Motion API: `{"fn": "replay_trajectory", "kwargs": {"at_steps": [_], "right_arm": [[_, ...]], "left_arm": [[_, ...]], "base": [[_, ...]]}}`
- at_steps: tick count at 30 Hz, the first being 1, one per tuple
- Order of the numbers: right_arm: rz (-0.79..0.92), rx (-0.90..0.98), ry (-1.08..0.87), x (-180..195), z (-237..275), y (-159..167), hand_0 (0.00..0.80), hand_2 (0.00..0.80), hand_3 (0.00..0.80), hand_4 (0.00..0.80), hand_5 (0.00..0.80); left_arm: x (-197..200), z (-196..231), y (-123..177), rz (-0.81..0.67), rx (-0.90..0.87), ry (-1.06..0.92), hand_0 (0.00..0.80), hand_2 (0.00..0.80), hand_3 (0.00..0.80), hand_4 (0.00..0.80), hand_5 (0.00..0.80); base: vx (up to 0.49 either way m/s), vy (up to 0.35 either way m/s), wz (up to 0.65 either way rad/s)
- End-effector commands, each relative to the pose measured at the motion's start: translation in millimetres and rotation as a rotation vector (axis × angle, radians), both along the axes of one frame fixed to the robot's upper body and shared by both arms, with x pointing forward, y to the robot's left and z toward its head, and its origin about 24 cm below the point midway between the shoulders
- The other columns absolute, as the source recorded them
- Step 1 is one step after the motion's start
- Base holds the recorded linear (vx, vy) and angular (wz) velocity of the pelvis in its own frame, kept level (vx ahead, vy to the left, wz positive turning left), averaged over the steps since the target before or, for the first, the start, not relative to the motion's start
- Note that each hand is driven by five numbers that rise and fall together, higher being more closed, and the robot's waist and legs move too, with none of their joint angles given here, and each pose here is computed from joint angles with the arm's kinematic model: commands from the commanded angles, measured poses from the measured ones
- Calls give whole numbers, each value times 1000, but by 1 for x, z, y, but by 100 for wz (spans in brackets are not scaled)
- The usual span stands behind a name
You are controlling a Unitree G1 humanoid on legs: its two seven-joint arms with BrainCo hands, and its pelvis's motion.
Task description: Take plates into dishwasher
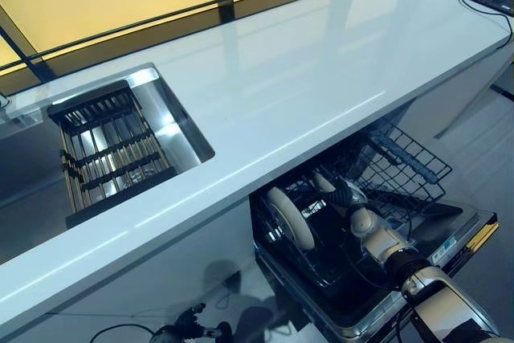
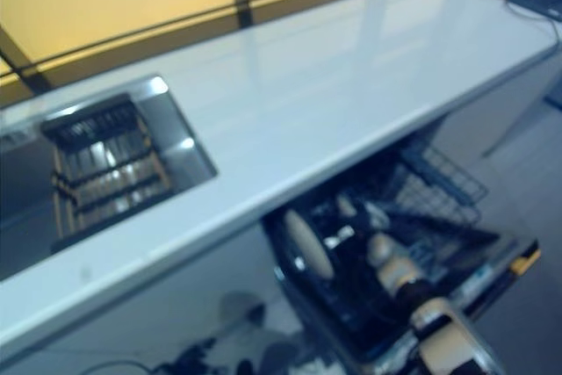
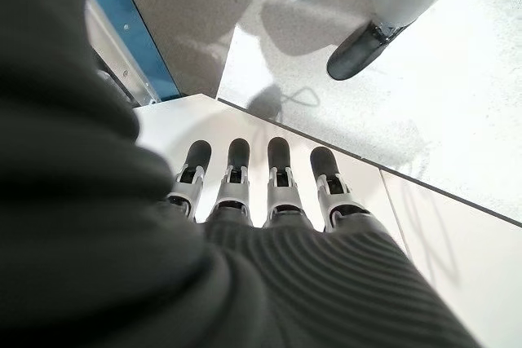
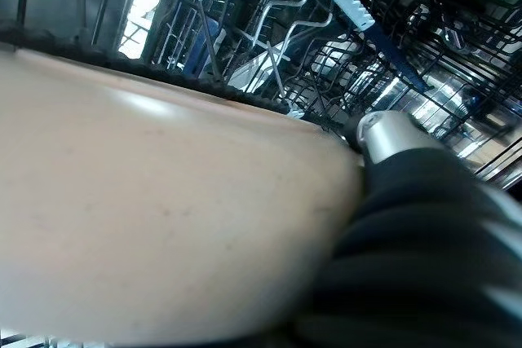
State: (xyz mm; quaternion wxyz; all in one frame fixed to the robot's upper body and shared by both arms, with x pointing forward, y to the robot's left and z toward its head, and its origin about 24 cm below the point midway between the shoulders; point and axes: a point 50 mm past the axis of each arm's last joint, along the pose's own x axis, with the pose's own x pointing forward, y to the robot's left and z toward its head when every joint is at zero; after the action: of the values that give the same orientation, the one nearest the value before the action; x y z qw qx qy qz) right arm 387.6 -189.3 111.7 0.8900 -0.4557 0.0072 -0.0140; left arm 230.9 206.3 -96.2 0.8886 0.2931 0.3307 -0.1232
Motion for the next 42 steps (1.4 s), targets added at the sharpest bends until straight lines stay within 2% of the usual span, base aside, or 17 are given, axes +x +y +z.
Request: {"fn": "replay_trajectory", "kwargs": {"at_steps": [1,16,17,42], "right_arm": [[144,-29,223,-14,-50,33,800,800,800,800,800],[136,-13,218,-16,-54,38,784,784,784,784,784],[132,-11,211,-16,-54,38,0,0,0,0,0],[95,9,131,-16,-47,34,0,0,0,0,0]], "left_arm": [[23,12,-14,-40,-15,-50,0,0,0,0,0],[23,11,-16,-36,-17,-44,0,0,0,0,0],[22,11,-15,-35,-16,-43,0,0,0,0,0],[19,8,-14,-19,-13,-36,0,0,0,0,0]], "base": [[0,0,0],[0,0,0],[0,0,0],[0,0,0]]}}
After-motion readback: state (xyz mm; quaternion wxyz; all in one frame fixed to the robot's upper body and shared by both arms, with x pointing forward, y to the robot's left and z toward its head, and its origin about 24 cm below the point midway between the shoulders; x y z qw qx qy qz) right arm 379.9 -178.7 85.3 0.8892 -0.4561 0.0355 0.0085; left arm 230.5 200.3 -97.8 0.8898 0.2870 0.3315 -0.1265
